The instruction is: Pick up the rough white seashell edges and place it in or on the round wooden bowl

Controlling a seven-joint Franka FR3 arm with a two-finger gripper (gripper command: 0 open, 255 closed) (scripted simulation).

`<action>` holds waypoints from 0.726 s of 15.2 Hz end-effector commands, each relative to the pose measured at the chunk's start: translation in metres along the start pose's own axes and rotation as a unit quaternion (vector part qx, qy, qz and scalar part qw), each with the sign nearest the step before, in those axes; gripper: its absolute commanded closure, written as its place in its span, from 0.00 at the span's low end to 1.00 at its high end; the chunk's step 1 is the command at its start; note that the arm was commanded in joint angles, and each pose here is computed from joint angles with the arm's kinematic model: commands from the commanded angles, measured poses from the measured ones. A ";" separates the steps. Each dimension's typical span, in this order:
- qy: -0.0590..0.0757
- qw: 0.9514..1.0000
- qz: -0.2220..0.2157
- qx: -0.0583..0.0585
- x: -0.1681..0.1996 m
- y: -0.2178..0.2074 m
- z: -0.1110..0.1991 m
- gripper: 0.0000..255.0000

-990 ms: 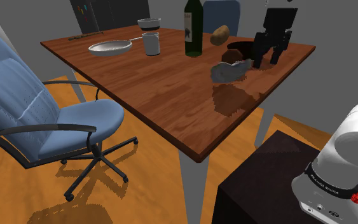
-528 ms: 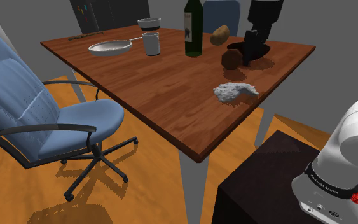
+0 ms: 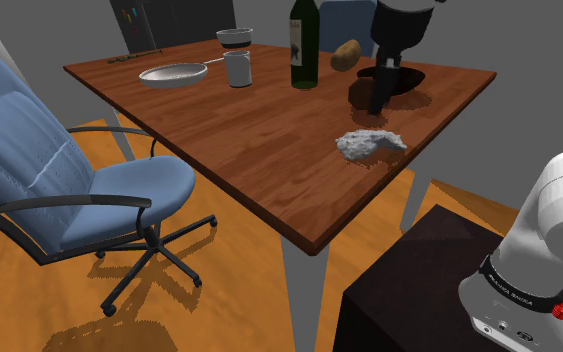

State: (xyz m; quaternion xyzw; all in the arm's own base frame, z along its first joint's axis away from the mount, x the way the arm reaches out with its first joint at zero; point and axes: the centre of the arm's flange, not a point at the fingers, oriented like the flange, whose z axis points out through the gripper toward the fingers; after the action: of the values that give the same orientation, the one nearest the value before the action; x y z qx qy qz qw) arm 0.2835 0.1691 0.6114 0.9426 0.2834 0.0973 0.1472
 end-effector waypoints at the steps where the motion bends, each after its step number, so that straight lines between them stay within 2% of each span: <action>1: 0.001 1.000 -0.003 -0.002 0.000 -0.001 0.009 0.00; 4: 0.001 1.000 -0.003 -0.002 0.000 -0.001 0.028 0.00; 11: 0.001 1.000 -0.003 -0.002 0.000 -0.001 0.028 0.00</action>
State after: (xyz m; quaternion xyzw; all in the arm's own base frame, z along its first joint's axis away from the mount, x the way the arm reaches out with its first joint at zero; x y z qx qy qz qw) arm 0.2905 0.1637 0.5846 0.9413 0.2865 0.0983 0.1489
